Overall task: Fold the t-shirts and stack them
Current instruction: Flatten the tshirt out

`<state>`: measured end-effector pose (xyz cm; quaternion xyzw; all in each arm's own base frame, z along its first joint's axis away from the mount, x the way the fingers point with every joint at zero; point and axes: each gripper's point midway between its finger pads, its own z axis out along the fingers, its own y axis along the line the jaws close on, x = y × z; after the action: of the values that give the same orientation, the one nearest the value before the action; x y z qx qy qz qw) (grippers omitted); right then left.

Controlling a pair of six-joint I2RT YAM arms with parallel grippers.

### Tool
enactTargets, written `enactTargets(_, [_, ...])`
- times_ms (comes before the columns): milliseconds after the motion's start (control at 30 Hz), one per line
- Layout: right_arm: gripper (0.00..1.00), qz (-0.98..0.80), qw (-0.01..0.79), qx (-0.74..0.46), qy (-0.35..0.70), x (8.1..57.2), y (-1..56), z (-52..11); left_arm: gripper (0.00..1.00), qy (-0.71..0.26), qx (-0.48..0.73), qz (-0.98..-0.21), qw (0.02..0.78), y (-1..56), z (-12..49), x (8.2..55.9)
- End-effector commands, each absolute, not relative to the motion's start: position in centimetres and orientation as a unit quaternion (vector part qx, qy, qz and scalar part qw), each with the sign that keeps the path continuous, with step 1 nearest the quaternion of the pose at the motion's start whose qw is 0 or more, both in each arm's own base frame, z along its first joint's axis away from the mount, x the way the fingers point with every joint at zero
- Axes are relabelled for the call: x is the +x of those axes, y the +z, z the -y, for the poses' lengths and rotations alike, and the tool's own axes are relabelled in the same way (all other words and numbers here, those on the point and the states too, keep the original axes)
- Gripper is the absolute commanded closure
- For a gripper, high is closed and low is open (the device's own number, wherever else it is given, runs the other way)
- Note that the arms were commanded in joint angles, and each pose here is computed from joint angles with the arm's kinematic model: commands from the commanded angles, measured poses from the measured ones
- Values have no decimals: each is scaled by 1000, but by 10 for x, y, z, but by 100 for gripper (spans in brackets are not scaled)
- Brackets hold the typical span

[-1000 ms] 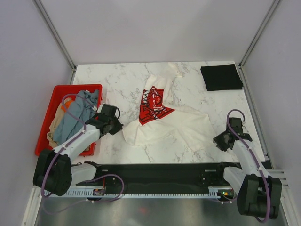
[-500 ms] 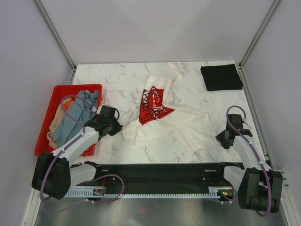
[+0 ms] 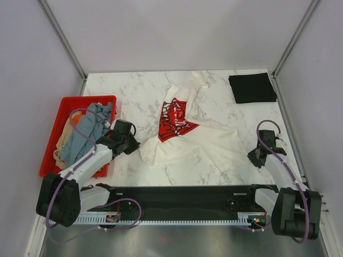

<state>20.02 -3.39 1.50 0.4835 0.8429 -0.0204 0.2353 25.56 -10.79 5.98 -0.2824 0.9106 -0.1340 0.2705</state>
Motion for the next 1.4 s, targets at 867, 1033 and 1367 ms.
enactTargets(867, [100,-569,705,416,80,197,514,67,98,-379,-163,-667,620,508,119,260])
enactTargets(1033, [100,-514,757,382,127,132,565,48,98,-472,-117,-617,618,558,125,194])
enactTargets(1367, [100,-530,760,329,182,131,592,21,98,-460,-81,-647,602,551,129,177])
